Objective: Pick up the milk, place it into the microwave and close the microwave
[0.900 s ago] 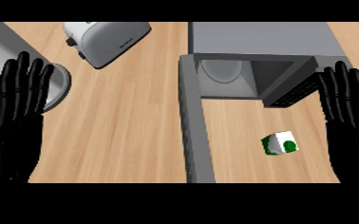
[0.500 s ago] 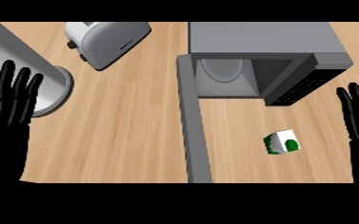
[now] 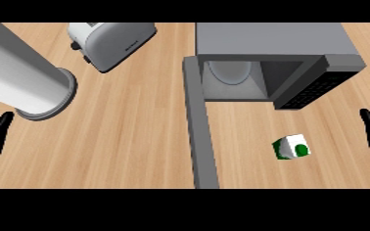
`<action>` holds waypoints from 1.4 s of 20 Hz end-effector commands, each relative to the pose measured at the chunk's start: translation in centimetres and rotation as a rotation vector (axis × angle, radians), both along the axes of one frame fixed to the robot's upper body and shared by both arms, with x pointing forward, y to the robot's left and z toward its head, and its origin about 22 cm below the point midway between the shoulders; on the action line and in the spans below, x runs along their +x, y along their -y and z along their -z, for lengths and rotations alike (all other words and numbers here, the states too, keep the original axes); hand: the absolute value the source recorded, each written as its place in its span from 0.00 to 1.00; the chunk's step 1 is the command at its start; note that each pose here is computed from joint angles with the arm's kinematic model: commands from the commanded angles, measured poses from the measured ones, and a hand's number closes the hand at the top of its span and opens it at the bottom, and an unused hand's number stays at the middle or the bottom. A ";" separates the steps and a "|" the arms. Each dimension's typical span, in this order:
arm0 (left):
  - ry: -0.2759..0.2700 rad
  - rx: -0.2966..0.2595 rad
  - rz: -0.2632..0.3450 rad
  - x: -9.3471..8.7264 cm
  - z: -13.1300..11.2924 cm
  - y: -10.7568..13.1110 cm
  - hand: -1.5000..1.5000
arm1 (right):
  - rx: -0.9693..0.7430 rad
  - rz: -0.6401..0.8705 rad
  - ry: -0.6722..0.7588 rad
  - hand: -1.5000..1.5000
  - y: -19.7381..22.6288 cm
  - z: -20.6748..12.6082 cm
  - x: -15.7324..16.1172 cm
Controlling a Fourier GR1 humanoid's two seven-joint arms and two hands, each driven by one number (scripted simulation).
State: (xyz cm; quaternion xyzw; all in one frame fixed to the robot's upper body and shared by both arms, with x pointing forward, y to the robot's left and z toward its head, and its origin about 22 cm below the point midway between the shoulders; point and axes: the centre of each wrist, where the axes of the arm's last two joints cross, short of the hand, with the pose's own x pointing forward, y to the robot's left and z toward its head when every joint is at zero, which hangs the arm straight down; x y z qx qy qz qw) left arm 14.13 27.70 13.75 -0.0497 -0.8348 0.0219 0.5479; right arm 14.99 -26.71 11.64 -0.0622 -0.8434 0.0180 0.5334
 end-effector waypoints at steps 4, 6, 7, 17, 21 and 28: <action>-0.018 -0.004 0.008 -3.6 -0.8 -1.0 0.00 | -0.041 0.058 -0.082 0.00 1.7 2.1 -1.6; -0.017 0.010 0.000 -4.6 0.1 -1.5 0.00 | -0.052 0.087 -0.074 0.00 1.4 2.4 -1.0; -0.006 -0.007 0.015 -5.4 -1.6 -1.4 0.00 | -0.054 0.083 -0.080 0.00 0.9 3.4 -1.2; 0.006 0.011 -0.006 -6.2 -0.6 -2.6 0.00 | -0.053 0.257 -0.183 0.00 2.7 9.3 1.4; -0.017 0.008 0.011 -7.7 -1.1 -3.0 0.00 | -0.057 0.255 -0.233 0.00 2.1 13.7 1.8; 0.004 0.005 0.014 -8.4 -0.9 -3.6 0.00 | -0.081 0.293 -0.329 0.00 7.1 19.3 -0.7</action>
